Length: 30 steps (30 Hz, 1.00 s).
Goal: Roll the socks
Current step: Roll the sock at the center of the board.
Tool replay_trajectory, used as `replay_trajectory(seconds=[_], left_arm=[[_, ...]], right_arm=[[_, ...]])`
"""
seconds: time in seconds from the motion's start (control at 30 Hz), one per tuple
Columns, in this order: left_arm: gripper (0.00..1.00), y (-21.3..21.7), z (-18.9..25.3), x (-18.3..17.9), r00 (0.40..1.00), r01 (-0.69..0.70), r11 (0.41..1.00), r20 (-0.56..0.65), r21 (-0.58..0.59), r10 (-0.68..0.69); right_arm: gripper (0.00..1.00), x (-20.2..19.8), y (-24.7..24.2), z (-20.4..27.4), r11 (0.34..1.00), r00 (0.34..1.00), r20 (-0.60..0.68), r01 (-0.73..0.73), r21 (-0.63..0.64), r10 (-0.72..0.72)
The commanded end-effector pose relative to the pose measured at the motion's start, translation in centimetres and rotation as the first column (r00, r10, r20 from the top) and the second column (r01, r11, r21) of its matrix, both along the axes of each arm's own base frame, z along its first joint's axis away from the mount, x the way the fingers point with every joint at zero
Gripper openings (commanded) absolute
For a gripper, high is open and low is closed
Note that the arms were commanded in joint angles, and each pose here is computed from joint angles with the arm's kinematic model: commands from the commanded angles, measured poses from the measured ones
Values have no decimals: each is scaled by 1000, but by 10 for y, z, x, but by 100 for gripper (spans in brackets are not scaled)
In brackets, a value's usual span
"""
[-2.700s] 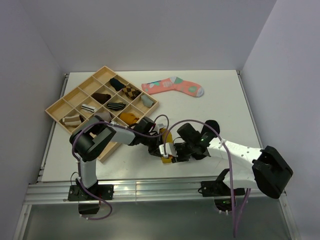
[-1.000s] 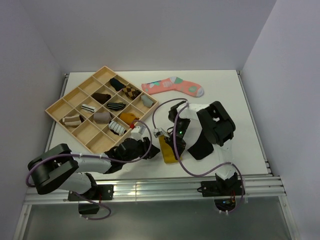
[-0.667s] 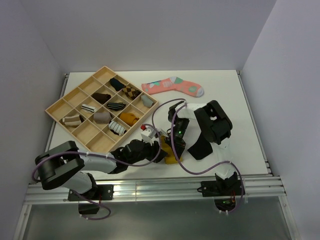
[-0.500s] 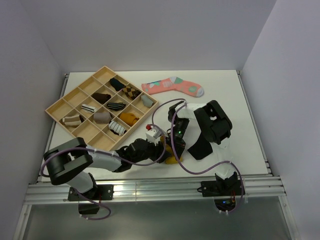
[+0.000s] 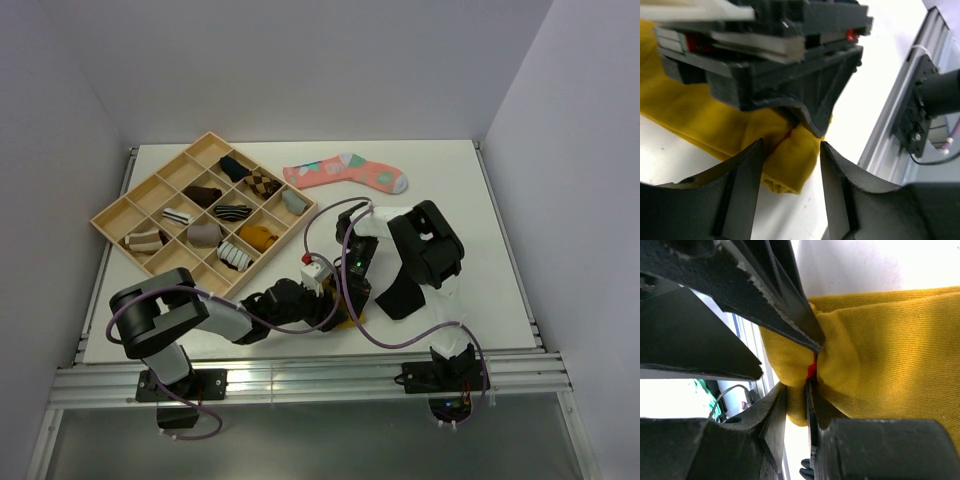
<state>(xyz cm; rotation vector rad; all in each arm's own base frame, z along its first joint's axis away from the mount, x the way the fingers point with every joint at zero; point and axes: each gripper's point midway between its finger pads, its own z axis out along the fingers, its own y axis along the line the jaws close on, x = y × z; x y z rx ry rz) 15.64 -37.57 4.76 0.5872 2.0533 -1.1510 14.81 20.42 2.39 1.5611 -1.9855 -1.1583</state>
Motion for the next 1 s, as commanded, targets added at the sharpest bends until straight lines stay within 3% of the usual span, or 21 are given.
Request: replay_trajectory(seconds=[0.0,0.3,0.43,0.5,0.7,0.83,0.97], left_arm=[[54,-6,18,-12,998,66,995,16,-79,-65],[54,-11,6,-15,996,90,995,-13,-48,-91],[48,-12,-7,-15,995,75,997,-59,-22,-76],[41,-13,-12,-15,994,69,998,-82,-15,-69],[3,-13,-34,-21,983,62,998,-176,13,-59],[0,-7,-56,-28,964,45,998,-264,53,-30],[0,0,-70,-37,937,44,996,-350,83,-12]], right_arm=[[17,15,1,-18,1000,998,63,-15,-14,16],[16,18,2,-18,1000,997,74,-2,-19,3],[16,18,3,-19,1000,996,85,18,-23,-16],[16,18,4,-19,999,995,95,28,-16,-26],[18,19,5,-18,997,984,157,82,-10,-80],[29,20,6,-10,991,974,185,130,18,-131],[40,44,6,-4,970,924,297,234,67,-243]])
